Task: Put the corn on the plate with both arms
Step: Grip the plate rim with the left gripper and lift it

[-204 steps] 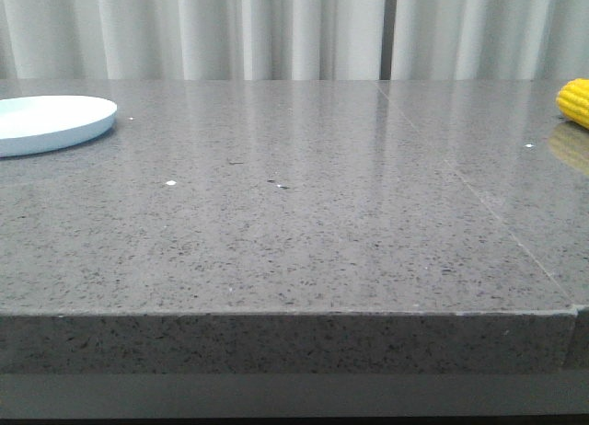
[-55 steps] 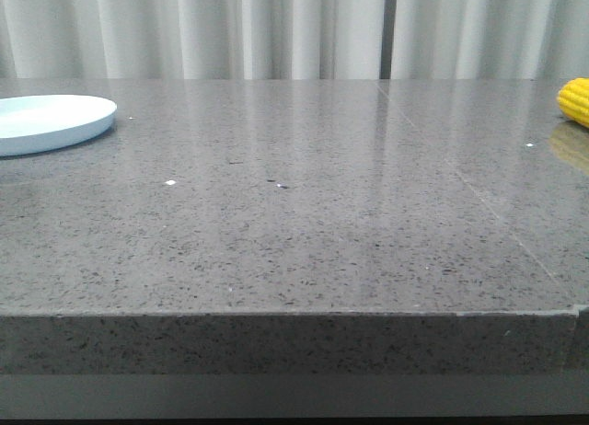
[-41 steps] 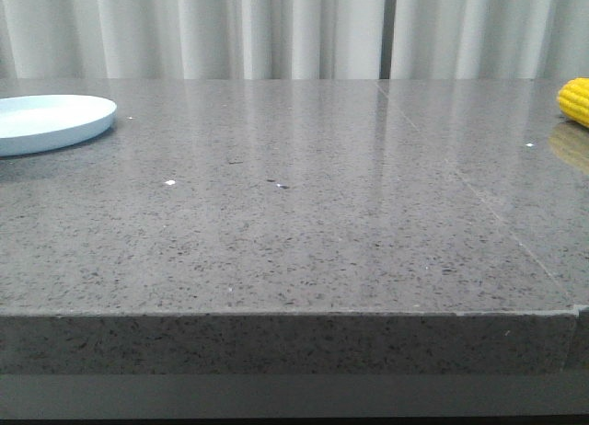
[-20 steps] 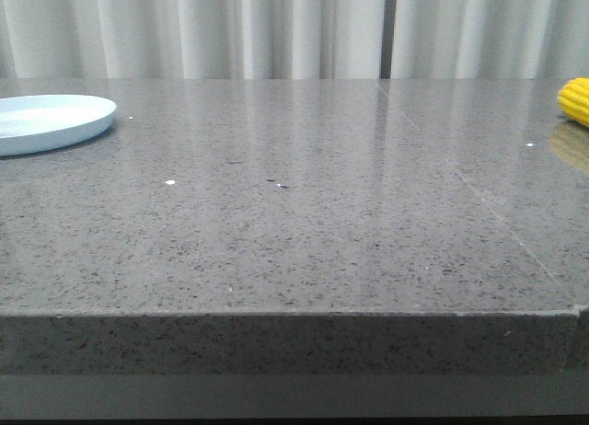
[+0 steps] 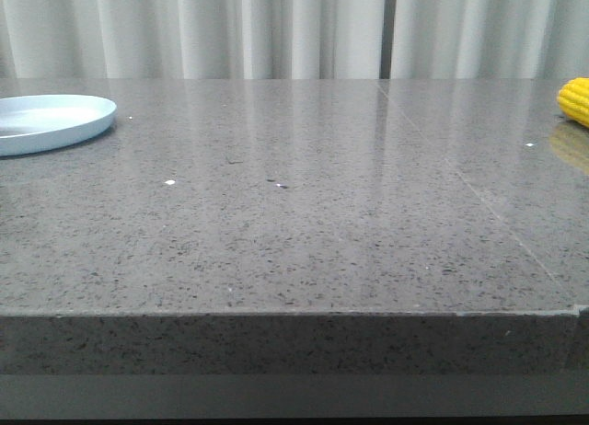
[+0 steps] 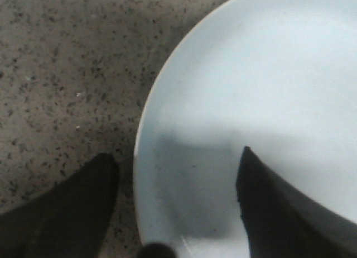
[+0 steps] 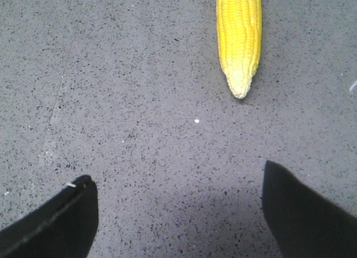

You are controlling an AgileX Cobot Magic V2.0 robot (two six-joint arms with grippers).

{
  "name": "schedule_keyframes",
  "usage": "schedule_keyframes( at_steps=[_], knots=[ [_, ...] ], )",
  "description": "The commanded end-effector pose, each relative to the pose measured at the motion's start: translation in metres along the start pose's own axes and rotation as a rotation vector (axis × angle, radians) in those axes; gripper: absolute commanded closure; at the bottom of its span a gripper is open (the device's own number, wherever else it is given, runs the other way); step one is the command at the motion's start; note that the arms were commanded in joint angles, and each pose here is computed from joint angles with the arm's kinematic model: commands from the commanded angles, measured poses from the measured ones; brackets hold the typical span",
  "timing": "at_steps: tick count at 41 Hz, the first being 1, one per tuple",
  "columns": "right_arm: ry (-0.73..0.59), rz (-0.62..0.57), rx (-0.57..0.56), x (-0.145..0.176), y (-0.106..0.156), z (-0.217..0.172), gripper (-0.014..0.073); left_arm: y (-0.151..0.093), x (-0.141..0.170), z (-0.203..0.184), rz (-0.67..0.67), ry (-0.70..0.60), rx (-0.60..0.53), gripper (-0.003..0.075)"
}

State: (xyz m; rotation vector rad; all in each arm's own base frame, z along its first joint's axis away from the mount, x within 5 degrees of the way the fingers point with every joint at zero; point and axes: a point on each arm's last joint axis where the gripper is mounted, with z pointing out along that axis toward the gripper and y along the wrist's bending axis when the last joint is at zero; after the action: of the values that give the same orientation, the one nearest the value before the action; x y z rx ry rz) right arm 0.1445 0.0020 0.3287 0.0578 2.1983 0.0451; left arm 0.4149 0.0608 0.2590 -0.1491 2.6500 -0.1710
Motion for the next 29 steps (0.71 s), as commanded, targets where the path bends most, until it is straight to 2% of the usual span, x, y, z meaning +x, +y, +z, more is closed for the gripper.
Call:
schedule_keyframes(
  at_steps=[1,7,16,23,29],
  knots=[
    [-0.102,-0.017,0.009,-0.015,-0.001,-0.006,-0.0029,-0.007,-0.012,-0.030,0.007,-0.105,0.012,0.0425],
    [-0.102,-0.017,0.009,-0.015,-0.001,-0.006,-0.0029,-0.007,-0.011,-0.029,0.009,-0.092,0.014,0.0565],
    [-0.102,-0.017,0.009,-0.015,-0.001,-0.006,-0.0029,-0.007,-0.010,-0.029,0.014,-0.079,0.016,0.0734],
    [-0.102,-0.017,0.009,-0.015,-0.001,-0.006,-0.0029,-0.013,-0.013,-0.038,0.041,-0.079,0.066,0.0741],
    [-0.102,-0.017,0.009,-0.015,-0.001,-0.006,-0.0029,-0.030,-0.023,-0.056,0.072,-0.105,0.210,0.0741]
  ],
)
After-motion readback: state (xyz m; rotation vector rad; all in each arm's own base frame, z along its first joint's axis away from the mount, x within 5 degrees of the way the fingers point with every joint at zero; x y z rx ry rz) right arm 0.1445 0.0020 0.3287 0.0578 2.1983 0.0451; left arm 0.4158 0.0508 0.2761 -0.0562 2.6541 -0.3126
